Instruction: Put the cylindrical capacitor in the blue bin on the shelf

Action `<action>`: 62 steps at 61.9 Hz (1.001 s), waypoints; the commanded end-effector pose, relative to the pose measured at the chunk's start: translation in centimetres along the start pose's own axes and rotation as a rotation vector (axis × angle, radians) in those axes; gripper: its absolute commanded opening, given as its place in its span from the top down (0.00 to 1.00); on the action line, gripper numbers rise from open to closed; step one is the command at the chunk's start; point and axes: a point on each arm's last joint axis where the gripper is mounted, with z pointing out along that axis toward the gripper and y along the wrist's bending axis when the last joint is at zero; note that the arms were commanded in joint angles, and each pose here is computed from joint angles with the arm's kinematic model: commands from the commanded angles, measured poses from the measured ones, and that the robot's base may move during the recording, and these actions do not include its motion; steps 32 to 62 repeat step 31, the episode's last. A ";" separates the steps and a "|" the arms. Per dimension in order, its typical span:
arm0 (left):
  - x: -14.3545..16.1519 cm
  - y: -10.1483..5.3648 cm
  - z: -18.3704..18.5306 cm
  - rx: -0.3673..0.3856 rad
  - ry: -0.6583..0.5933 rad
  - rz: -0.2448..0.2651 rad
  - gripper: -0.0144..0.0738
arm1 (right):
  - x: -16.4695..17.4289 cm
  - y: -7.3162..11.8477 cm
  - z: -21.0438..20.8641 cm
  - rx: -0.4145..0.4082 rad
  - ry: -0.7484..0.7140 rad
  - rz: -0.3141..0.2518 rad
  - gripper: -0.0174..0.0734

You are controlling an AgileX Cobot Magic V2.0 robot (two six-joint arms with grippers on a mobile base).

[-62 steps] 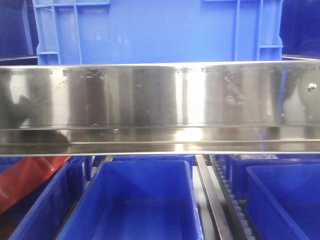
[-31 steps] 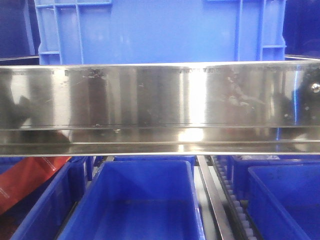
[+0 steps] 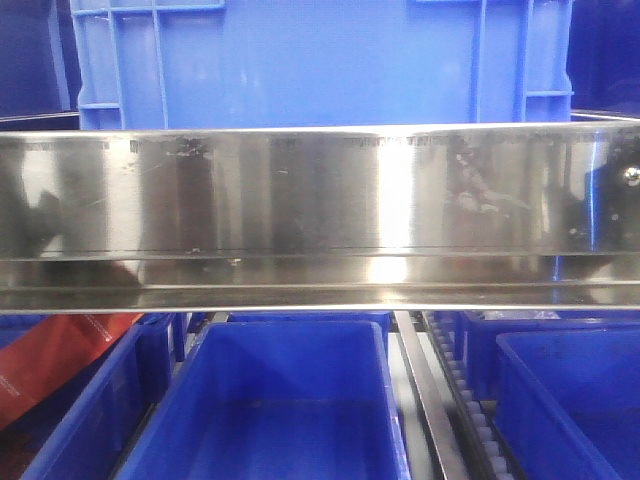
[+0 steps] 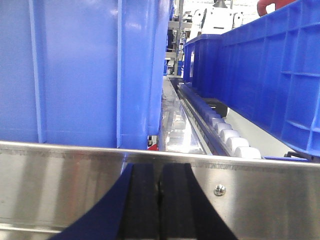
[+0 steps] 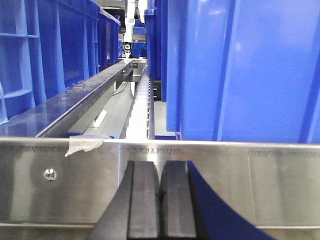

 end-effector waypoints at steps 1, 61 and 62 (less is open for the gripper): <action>-0.3 0.0 -0.1 -0.003 -0.029 -0.004 0.96 | -0.3 -0.1 0.0 0.011 -0.029 -0.005 0.99; -0.3 0.0 -0.1 -0.003 -0.029 -0.004 0.96 | -0.3 -0.1 0.0 0.011 -0.029 -0.005 0.99; -0.3 0.0 -0.1 -0.003 -0.029 -0.004 0.96 | -0.3 -0.1 0.0 0.011 -0.029 -0.005 0.99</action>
